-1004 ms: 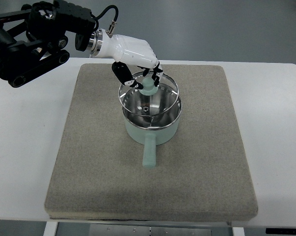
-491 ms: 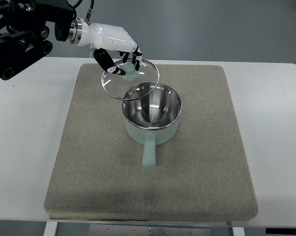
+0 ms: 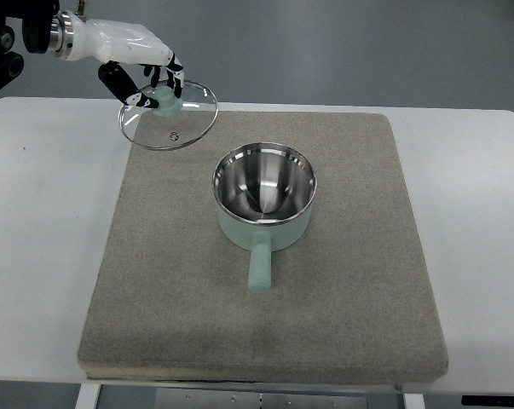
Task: Place lid left of pot with left hand
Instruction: 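Lower the lid onto the mat beside the pot, nearer the left hand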
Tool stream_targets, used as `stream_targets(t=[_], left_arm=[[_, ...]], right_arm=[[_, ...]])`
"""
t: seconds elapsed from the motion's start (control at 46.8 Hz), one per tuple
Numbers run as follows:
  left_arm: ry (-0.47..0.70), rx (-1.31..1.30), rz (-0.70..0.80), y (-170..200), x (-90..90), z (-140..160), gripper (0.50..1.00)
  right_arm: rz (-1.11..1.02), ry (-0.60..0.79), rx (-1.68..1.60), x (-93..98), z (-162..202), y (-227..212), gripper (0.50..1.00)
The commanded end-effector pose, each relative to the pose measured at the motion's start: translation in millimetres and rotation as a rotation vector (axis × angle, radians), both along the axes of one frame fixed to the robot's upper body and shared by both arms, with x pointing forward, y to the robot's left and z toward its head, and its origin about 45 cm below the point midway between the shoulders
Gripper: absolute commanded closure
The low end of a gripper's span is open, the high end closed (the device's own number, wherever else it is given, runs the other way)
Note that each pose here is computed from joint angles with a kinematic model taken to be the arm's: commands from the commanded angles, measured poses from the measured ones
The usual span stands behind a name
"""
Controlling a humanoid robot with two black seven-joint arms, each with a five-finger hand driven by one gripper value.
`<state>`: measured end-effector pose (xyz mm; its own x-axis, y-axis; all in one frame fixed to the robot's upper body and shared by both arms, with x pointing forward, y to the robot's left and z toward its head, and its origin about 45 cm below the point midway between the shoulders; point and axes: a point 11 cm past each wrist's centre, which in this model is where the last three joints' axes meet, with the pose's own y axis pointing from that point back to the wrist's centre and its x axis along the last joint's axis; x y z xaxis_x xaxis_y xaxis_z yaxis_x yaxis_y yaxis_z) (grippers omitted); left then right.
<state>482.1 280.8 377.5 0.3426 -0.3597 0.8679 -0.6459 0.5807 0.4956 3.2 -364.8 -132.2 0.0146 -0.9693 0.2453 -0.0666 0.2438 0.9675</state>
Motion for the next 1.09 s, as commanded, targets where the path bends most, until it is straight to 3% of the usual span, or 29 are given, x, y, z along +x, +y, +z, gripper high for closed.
stream_targets(t=[0.0,0.406,0.598,1.068], left_arm=[[0.005,0.007,0.012,8.6,-2.5,-1.0,1.000],[0.085,0.073,-0.013,12.6,-17.5,-30.7,1.000],[0.087,0.079,-0.029,6.0,-17.4,-33.7,1.000],[0.149,0.077,-0.037,0.0,-22.2,-74.4,1.000]], right_arm=[[0.000,0.000,0.000,0.0,0.0,0.0,0.579],[0.000,0.000,0.000,0.0,0.0,0.0,0.579],[0.000,0.000,0.000,0.0,0.0,0.0,0.579],[0.000,0.000,0.000,0.0,0.0,0.0,0.579]])
